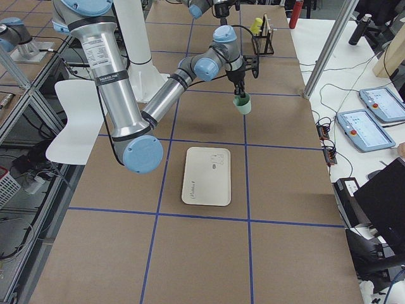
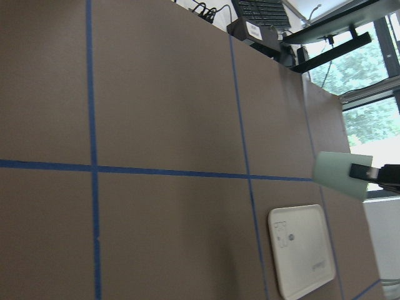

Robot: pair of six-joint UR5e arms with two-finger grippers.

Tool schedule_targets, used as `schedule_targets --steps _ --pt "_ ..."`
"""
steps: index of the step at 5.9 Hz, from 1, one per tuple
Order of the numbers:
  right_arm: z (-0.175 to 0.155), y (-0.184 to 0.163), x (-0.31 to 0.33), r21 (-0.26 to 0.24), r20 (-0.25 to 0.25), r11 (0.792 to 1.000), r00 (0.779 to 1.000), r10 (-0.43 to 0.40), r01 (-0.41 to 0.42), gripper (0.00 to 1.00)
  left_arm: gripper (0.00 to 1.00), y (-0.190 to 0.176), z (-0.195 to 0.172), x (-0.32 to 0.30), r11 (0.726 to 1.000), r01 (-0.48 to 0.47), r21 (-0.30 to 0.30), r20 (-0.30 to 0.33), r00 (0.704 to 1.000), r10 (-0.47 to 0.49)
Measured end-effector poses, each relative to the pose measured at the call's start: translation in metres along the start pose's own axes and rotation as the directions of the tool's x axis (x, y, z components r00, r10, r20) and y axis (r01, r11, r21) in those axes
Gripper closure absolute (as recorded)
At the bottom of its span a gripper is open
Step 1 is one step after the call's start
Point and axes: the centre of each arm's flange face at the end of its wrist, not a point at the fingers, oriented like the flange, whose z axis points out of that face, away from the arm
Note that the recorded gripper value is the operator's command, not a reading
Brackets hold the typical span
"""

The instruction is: Left arm grabs green cup and hands to right arm on tray

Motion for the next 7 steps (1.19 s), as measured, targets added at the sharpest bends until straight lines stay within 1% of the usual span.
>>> schedule_targets --steps 1,2,3,4,5,6,7 --pt "0.011 0.011 0.028 -0.052 -0.067 0.996 0.995 -0.071 0.067 1.0 0.0 -0.007 0.002 -0.011 0.999 -0.045 -0.022 0.11 0.993 0.047" --pt "0.019 0.026 0.052 -0.096 -0.097 0.99 0.988 -0.116 0.107 1.0 0.0 -0.012 0.0 -0.023 0.993 -0.095 -0.069 0.226 0.968 0.109" --pt "0.023 0.044 0.072 -0.119 -0.092 0.985 0.987 -0.134 0.123 1.0 0.0 -0.017 -0.006 -0.043 0.98 -0.144 -0.134 0.33 0.926 0.181" --pt "0.03 0.061 0.093 -0.121 -0.068 0.983 0.987 -0.145 0.136 1.0 0.0 -0.025 -0.021 -0.081 0.962 -0.192 -0.192 0.404 0.878 0.256" --pt "0.038 0.077 0.114 -0.115 -0.048 0.983 0.988 -0.149 0.143 1.0 0.0 -0.039 -0.051 -0.133 0.939 -0.239 -0.245 0.449 0.831 0.329" --pt "0.047 0.094 0.13 -0.118 -0.038 0.983 0.989 -0.145 0.14 1.0 0.0 -0.06 -0.102 -0.196 0.913 -0.279 -0.296 0.473 0.788 0.394" --pt "0.057 0.109 0.136 -0.132 -0.034 0.981 0.989 -0.147 0.141 1.0 0.0 -0.08 -0.162 -0.256 0.899 -0.298 -0.322 0.483 0.765 0.426"
